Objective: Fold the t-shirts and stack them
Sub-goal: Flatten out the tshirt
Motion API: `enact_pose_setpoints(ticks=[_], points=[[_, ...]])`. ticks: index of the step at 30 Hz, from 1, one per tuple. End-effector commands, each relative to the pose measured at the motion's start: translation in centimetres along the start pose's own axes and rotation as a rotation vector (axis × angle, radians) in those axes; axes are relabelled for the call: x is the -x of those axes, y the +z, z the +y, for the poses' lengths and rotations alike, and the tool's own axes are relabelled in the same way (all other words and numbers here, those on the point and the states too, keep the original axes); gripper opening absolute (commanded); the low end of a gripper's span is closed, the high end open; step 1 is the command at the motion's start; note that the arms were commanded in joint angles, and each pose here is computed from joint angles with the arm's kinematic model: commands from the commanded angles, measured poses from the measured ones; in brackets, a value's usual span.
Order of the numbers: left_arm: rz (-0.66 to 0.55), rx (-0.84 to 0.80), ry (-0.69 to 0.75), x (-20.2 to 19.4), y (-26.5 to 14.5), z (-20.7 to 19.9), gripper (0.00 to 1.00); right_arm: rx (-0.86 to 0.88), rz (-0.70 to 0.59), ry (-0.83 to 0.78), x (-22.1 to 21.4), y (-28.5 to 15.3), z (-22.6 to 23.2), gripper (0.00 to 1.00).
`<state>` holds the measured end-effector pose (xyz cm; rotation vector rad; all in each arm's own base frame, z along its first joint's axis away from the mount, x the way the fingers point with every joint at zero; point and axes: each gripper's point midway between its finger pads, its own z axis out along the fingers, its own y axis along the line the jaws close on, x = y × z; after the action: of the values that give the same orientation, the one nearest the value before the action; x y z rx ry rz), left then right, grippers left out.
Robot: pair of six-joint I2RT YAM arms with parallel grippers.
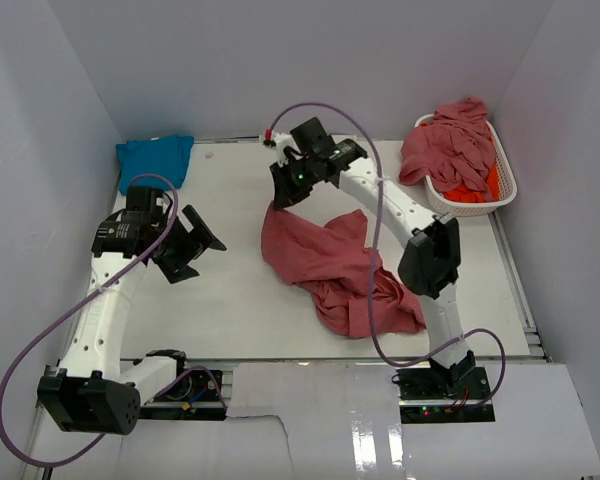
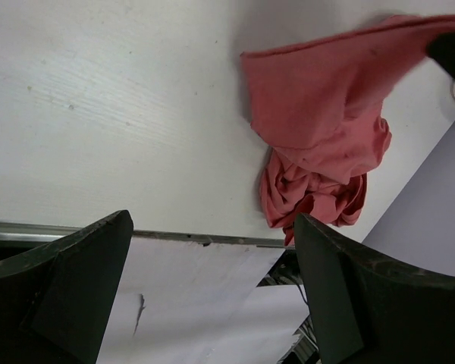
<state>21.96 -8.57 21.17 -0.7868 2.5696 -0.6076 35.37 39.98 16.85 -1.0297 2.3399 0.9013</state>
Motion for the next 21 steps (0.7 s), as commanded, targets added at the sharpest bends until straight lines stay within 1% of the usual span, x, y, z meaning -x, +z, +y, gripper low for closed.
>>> enact_pose_setpoints(ticks=[1, 2, 3, 4, 6, 7, 11, 13, 15, 16, 18, 19, 20, 21], points=[[0.002, -0.081, 0.040, 1.5, 1.8, -1.8, 0.98, -0.068, -0.212, -0.043, 5.9, -10.2, 3.7, 0.08], [0.001, -0.092, 0.065, 2.2, 2.4, -2.3, 0.98, -0.093, -0.263, -0.037, 6.6, -12.9, 4.3, 0.08], [-0.014, -0.087, 0.087, 2.7, 2.7, -2.6, 0.98, -0.114, -0.291, -0.037, 6.9, -14.3, 4.5, 0.08], [-0.034, -0.075, 0.113, 3.3, 2.9, -2.7, 0.98, -0.175, -0.338, -0.036, 6.9, -16.8, 4.6, 0.08], [-0.083, -0.048, 0.137, 5.0, 3.2, -3.4, 0.98, -0.237, -0.414, -0.015, 7.2, -19.4, 4.5, 0.08], [-0.092, -0.050, 0.143, 5.4, 3.5, -3.7, 0.98, -0.288, -0.447, 0.001, 6.5, -21.4, 4.3, 0.08], [-0.122, -0.098, 0.175, 6.4, 5.0, -5.6, 0.98, -0.402, -0.521, 0.060, 5.8, -25.7, 3.7, 0.08], [-0.111, -0.124, 0.190, 5.9, 6.0, -6.0, 0.98, -0.507, -0.552, 0.098, 5.2, -28.2, 3.0, 0.08], [-0.134, -0.206, 0.222, 5.8, 6.6, -7.7, 0.98, -0.574, -0.578, 0.129, 4.6, -30.0, 2.6, 0.08], [-0.125, -0.276, 0.242, 5.3, 7.5, -8.6, 0.98, -0.651, -0.616, 0.179, 4.1, -31.9, 2.0, 0.08], [-0.084, -0.348, 0.267, 3.7, 8.5, -9.9, 0.98, -0.726, -0.610, 0.229, 2.5, -33.6, 1.5, 0.08], [-0.067, -0.378, 0.284, 3.2, 9.9, -10.5, 0.98, -0.787, -0.633, 0.272, 1.7, -35.1, 1.1, 0.08], [-0.016, -0.413, 0.320, 1.5, 10.4, -11.6, 0.98, -0.831, -0.599, 0.304, 0.0, -35.6, 0.8, 0.08], [0.008, -0.422, 0.340, 0.7, 11.1, -12.2, 0.98, -0.888, -0.592, 0.333, -1.0, -36.5, 0.2, 0.08]])
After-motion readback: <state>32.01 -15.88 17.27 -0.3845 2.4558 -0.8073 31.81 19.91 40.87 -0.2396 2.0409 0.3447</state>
